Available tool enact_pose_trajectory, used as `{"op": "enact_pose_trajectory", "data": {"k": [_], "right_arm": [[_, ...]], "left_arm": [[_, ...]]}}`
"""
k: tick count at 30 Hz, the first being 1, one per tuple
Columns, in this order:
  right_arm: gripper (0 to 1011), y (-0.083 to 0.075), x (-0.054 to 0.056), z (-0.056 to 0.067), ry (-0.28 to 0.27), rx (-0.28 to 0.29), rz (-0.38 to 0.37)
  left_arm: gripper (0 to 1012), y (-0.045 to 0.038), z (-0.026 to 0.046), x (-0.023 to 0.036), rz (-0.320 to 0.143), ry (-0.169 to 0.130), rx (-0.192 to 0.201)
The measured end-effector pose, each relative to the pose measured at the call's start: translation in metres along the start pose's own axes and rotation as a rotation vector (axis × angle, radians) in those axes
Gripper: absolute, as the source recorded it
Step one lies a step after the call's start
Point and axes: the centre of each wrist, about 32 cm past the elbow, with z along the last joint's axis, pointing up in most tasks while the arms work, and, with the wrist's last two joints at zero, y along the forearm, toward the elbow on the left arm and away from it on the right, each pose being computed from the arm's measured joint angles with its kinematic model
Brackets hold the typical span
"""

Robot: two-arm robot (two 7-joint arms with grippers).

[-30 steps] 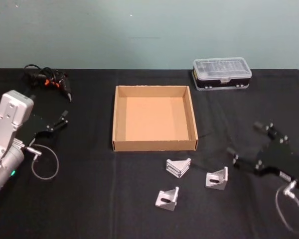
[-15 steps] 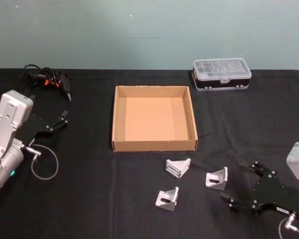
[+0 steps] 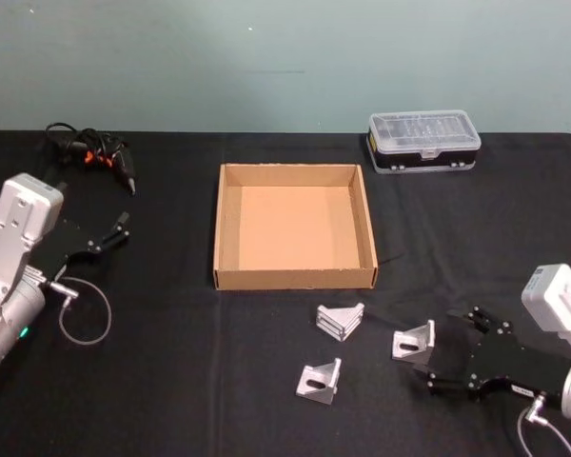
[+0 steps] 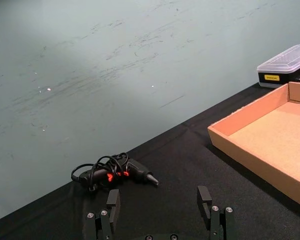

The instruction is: Use one hand to pick up the angle iron from the table and place it into the box.

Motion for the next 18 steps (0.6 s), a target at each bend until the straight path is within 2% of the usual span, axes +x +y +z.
{"op": "enact_pose_trajectory", "data": {"k": [18], "right_arm": [[1003,0.025,0.007,-0.01,0.011,0.013,0.0]], "left_arm": [[1011,0.0,0.0,0.0,0.0,0.0,0.0]]}}
